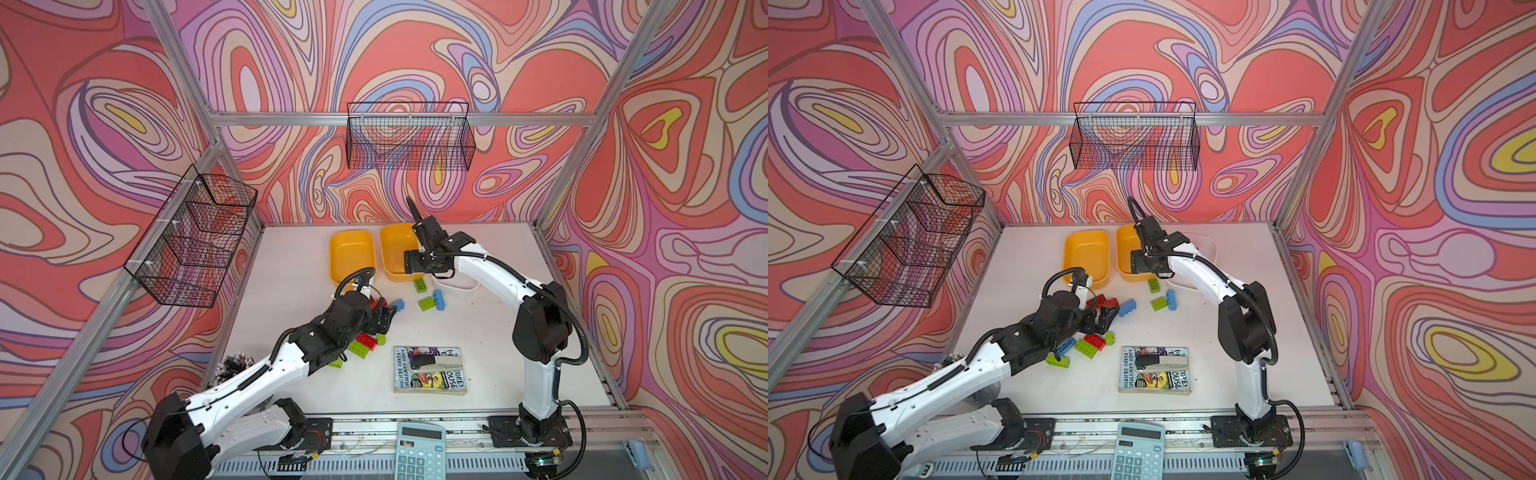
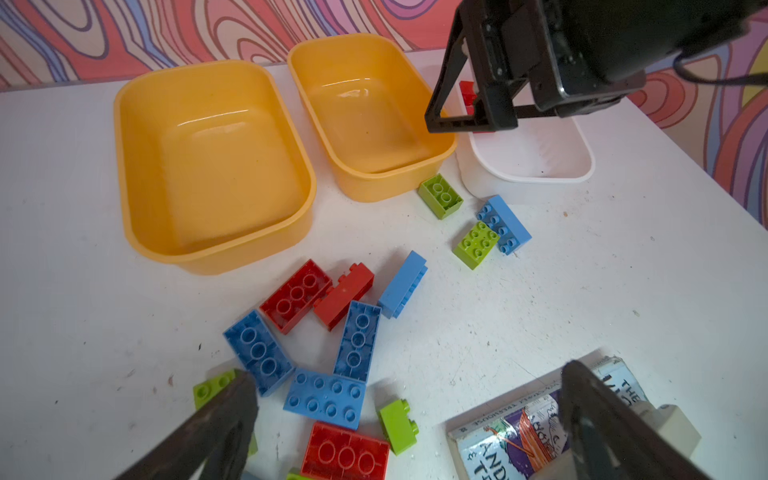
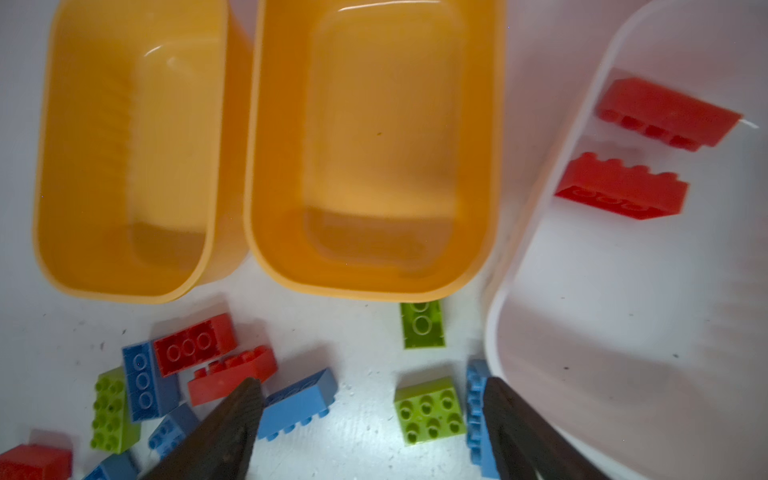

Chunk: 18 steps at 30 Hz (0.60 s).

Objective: Sort the legos into containers by color
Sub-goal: 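Open the right gripper to drop the red brick into the white bin, then reach the right gripper to a red brick among the pile and grasp it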

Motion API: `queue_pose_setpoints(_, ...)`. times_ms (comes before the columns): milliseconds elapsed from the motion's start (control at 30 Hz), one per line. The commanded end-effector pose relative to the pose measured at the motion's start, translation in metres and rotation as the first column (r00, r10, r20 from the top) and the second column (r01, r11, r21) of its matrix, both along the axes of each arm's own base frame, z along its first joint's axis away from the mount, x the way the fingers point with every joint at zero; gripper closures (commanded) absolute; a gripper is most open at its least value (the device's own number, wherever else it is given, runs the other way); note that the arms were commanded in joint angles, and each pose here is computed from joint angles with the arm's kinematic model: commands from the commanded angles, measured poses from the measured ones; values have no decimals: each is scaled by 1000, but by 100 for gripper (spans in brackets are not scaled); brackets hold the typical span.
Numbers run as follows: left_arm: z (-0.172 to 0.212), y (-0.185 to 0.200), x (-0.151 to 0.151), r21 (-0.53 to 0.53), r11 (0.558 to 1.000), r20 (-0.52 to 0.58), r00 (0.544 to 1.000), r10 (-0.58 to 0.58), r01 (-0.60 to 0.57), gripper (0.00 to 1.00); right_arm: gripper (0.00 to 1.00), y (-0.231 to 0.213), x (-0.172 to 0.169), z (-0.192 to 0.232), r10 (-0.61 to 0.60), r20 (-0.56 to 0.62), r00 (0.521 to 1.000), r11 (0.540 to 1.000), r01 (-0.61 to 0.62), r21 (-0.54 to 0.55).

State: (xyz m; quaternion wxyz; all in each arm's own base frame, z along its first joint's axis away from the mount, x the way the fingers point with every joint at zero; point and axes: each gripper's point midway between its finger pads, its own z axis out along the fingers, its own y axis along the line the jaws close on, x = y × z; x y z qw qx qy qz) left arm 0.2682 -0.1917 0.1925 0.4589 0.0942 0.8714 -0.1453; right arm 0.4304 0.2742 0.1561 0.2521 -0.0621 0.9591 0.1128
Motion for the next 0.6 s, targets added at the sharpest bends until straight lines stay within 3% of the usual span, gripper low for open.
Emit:
queue_pose_setpoints(0, -8, 36, -17, -10, 993, -31, 992, 119, -120, 0, 12, 25, -18, -12, 45, -36, 998, 999, -44, 27)
queue_pose_setpoints(300, -4, 65, -39, -36, 983, -34, 984, 177, -178, 0, 11, 101, -50, -64, 232, -111, 966, 972, -235, -10)
queue_pose_setpoints(567, 5, 77, -46, -59, 978, -8, 980, 198, -198, 0, 10, 120, -61, -93, 289, -135, 948, 952, -299, -60)
